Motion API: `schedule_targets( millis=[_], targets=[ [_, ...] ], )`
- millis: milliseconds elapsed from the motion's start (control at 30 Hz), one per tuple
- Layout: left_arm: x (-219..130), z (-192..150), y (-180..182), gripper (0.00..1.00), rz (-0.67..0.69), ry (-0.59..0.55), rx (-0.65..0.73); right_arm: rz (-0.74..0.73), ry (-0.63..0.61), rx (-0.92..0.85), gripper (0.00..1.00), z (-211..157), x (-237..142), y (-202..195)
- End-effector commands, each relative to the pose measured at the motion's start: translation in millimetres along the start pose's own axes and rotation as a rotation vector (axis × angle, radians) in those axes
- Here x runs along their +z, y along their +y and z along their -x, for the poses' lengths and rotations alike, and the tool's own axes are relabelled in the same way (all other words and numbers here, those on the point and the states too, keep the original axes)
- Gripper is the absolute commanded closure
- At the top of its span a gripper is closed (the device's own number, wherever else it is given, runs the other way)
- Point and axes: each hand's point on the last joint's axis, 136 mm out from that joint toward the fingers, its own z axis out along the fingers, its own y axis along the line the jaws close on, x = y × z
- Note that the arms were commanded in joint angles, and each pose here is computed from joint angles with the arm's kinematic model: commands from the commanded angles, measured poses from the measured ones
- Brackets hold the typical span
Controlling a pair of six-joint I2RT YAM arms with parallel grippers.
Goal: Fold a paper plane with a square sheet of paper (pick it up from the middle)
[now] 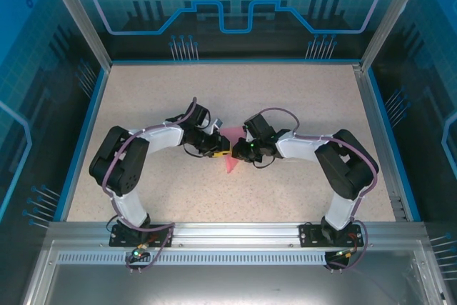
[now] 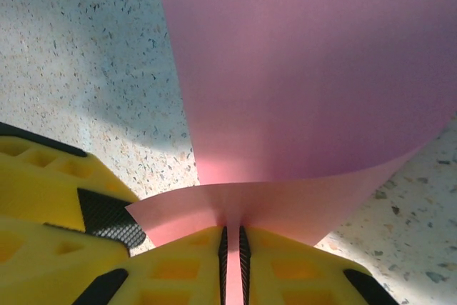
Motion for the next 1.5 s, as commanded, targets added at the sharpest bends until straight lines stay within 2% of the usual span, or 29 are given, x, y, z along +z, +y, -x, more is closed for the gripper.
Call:
schedule_targets(
  millis=[0, 167, 500, 733, 1067, 1467],
  targets=[
    [0.7, 2.0, 7.5, 0.69, 0.044, -0.009, 0.017, -0.01, -0.007, 0.008, 0.85, 3.8, 2.5, 1.1],
    [3.2, 3.8, 4.5, 0.68, 0.023, -0.005, 0.019, -0.01, -0.007, 0.008, 0.85, 3.7, 2.1, 1.2],
    [9.9, 7.9, -1.9, 0.81, -0.017, 0.014, 0.019, 0.001, -0.012, 0.008, 0.86, 6.7, -0.3, 4.7],
    [8.2, 12.0, 2.1, 0.89, 0.014, -0.008, 0.024, -0.004, -0.031, -0.007, 0.85, 11.9, -7.7, 4.5],
    [10.0, 15.1, 11.4, 0.9, 0.064, -0.015, 0.035, -0.042, -0.046, -0.035, 0.83, 21.9, -13.3, -5.1],
    [14.2, 15.6, 20.9, 0.9, 0.098, -0.007, 0.023, 0.007, 0.003, -0.057, 0.83, 18.7, -0.1, 1.0]
  ],
)
